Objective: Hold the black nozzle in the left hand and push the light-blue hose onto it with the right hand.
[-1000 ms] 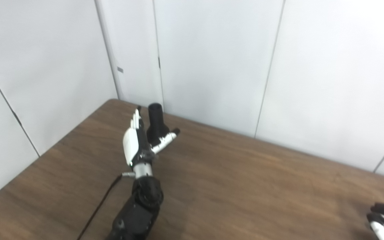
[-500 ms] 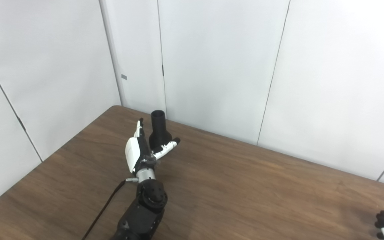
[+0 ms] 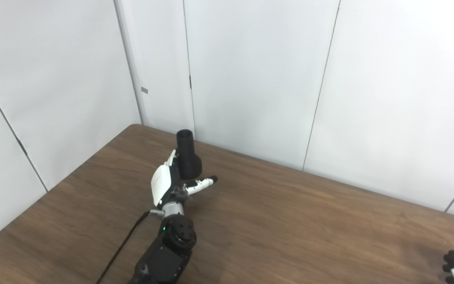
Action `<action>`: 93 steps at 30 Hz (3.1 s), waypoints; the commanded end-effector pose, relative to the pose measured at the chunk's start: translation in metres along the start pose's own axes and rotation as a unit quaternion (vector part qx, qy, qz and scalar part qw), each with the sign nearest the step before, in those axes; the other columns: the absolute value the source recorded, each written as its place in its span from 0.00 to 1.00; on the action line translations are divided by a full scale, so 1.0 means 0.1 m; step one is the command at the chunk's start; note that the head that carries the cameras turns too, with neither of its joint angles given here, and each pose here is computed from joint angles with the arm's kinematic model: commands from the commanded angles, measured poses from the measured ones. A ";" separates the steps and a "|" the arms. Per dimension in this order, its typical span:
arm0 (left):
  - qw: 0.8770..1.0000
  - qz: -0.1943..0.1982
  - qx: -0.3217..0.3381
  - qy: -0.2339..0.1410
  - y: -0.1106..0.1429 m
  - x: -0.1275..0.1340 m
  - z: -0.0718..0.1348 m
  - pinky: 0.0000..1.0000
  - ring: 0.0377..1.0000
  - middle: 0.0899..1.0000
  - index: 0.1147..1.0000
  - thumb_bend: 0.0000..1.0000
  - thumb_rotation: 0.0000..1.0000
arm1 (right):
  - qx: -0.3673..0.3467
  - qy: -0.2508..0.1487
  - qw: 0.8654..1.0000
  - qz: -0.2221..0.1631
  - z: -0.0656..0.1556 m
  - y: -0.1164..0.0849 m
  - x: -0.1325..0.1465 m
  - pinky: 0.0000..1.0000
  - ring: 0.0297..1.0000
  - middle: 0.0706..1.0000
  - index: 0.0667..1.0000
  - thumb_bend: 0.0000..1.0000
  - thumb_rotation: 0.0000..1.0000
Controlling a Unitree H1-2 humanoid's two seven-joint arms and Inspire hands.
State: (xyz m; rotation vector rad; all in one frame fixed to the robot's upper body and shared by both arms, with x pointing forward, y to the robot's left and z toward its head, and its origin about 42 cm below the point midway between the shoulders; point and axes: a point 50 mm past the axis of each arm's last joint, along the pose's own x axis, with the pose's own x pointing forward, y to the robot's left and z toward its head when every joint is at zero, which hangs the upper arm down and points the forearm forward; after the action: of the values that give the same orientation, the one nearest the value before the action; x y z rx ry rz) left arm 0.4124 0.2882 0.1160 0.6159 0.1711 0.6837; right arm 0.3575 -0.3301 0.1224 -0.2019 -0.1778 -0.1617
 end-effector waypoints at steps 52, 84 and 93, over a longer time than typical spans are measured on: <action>0.983 -0.067 0.137 0.103 0.00 0.09 -0.74 1.00 0.81 0.72 0.67 0.90 0.15 | 0.035 0.016 0.999 0.021 0.01 0.13 -0.23 0.42 0.54 0.56 0.54 0.42 0.37; 0.973 -0.068 0.221 0.023 -0.01 0.09 -0.89 0.79 0.63 0.51 0.39 0.51 0.00 | 0.046 0.023 0.998 0.026 0.29 0.28 -0.32 0.46 0.58 0.59 0.55 0.30 0.23; 0.981 -0.089 0.165 -0.052 -0.01 -0.04 -0.72 0.81 0.57 0.43 0.42 0.52 0.00 | 0.040 0.024 0.999 0.018 0.42 0.36 -0.38 0.51 0.62 0.62 0.59 0.24 0.01</action>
State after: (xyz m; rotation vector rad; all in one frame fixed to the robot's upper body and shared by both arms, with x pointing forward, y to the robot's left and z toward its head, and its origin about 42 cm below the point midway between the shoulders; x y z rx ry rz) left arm 0.4297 0.3315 0.1192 0.9375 0.1045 0.5661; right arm 0.3167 -0.2830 0.1310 -0.1170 -0.0674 -0.1147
